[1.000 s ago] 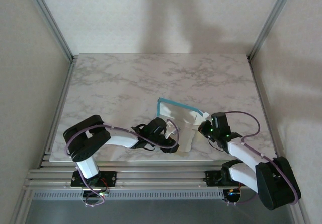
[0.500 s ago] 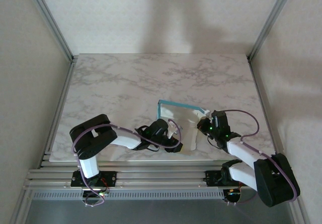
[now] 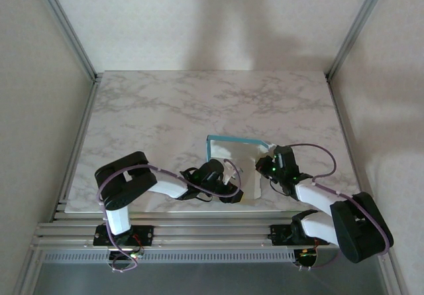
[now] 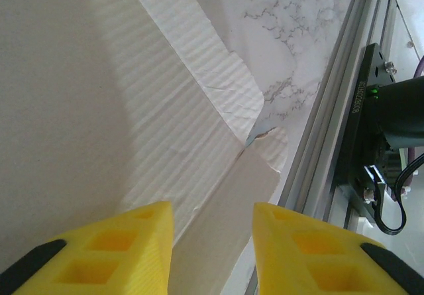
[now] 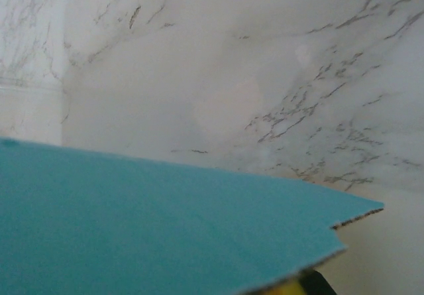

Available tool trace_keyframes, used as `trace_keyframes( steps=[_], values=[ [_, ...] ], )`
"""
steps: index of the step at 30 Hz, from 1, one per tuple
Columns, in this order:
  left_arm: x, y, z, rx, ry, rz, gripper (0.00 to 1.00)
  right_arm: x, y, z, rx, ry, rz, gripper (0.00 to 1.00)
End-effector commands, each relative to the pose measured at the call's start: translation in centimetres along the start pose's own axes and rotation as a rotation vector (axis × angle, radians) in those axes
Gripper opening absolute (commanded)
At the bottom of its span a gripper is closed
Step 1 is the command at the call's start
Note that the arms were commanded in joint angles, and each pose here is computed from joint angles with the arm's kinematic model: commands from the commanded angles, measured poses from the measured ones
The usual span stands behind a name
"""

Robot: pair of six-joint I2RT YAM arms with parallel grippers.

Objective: Fold the paper box

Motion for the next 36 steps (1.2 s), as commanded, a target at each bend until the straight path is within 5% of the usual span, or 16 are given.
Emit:
trace_keyframes(
  steps=[1,20,36],
  values=[
    [-0.5,0.7,-0.2,-0.002,-0.002,0.012,0.37,1.3,0.4,-0.8,-0.026,-0.010,-0.018,0.00],
    [-0.5,1.1,0.1,0.006,-0.001,0.010,0.36,2.7,0.1,-2.4,-0.123,-0.062,-0.020,0.00],
    [-0.4,1.1,0.2,0.004,-0.006,0.009,0.36,3.5,2.4,0.0,0.007,-0.102,-0.057,0.00]
  ],
)
Point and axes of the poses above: each hand's point on the last joint's axis, 136 mm out from that joint toward the fingers, its own y axis out along the fingers, its own x axis along the line the jaws close on, z = x × y, the point moved 2 cm from there along -y, back along the fingers, and after that the axes turned 1 degree about -y, right-handed, at the moved point
